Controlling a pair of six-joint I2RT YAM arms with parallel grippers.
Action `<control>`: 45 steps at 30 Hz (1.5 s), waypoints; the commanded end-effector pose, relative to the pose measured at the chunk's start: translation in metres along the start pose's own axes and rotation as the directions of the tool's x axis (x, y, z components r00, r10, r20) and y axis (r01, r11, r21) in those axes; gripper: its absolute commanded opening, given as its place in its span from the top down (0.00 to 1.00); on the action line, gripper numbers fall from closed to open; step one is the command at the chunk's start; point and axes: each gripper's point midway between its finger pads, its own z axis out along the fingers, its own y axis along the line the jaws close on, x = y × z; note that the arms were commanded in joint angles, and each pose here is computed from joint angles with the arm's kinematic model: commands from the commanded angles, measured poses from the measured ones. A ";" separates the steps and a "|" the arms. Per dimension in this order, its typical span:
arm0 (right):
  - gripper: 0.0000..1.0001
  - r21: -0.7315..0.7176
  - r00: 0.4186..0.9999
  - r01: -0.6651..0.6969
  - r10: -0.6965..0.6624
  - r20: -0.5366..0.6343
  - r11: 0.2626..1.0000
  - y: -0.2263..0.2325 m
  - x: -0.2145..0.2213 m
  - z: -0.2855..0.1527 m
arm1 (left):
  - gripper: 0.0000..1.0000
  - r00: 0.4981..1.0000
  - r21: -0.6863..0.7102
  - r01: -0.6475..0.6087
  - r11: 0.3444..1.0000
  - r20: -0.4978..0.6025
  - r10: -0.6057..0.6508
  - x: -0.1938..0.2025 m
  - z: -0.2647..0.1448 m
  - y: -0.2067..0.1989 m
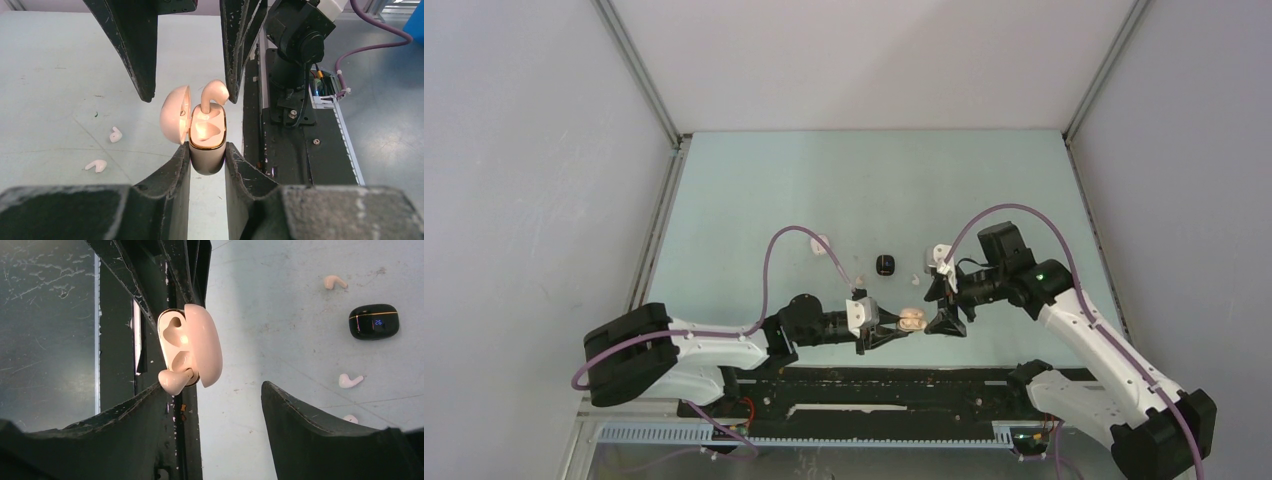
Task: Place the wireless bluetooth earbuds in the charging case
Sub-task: Place the earbud in the charging case.
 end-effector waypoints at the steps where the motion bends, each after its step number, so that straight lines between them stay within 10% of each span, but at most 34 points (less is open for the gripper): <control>1: 0.28 0.018 1.000 0.011 -0.011 0.014 1.000 -0.006 -0.006 0.002 | 1.00 0.998 0.030 -0.011 0.999 0.069 0.009 -0.027 0.010 -0.001; 45: 0.17 -0.087 0.988 -0.138 0.143 0.060 0.987 0.000 -0.016 0.005 | 1.00 0.998 0.031 -0.009 0.999 0.067 0.007 -0.022 0.010 -0.002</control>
